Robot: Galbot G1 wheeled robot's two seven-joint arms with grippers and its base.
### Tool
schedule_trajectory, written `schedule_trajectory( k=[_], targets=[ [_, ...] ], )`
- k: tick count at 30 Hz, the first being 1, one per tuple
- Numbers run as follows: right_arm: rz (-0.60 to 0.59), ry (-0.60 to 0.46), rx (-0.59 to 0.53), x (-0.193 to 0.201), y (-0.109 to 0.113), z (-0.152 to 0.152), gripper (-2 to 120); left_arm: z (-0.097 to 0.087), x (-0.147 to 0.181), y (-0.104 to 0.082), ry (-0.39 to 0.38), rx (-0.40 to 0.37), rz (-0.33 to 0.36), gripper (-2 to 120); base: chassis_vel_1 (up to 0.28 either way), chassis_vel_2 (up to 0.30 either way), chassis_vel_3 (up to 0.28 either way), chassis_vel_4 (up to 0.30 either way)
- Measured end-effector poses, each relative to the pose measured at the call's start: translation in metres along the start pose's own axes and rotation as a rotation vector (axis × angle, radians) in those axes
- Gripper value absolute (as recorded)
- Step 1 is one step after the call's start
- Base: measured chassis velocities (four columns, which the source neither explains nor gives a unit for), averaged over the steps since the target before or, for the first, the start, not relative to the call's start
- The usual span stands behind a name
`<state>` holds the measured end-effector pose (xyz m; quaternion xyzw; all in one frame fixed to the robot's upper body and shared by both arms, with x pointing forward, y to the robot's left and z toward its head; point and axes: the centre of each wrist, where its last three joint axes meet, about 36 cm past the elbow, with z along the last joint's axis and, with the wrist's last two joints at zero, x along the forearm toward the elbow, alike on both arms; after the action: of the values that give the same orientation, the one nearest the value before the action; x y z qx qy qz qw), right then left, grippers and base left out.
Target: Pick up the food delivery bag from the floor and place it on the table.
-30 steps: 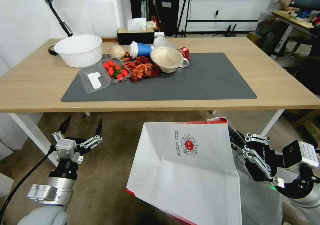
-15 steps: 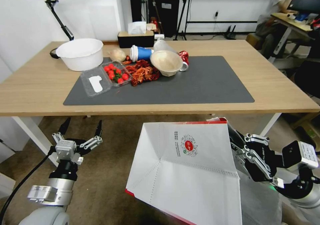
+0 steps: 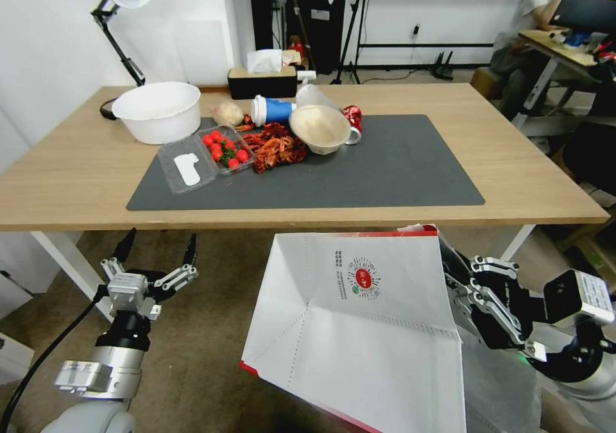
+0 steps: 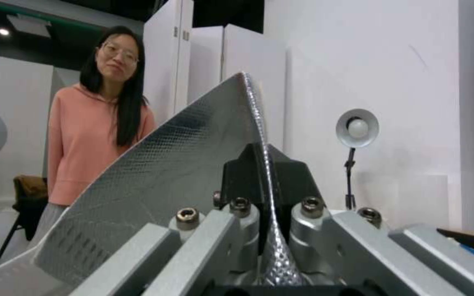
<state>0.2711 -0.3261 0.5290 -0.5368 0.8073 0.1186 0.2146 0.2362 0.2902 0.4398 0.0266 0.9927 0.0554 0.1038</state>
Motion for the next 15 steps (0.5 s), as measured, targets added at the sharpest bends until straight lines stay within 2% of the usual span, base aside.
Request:
schedule_trajectory(
  k=[15],
  targets=[
    [0.0, -0.012, 0.005, -0.0003, 0.0023, 0.002, 0, -0.0007, 0.0012, -0.0012, -0.012, -0.008, 0.007, 100, 0.0, 0.0, 0.0, 0.0]
  ],
)
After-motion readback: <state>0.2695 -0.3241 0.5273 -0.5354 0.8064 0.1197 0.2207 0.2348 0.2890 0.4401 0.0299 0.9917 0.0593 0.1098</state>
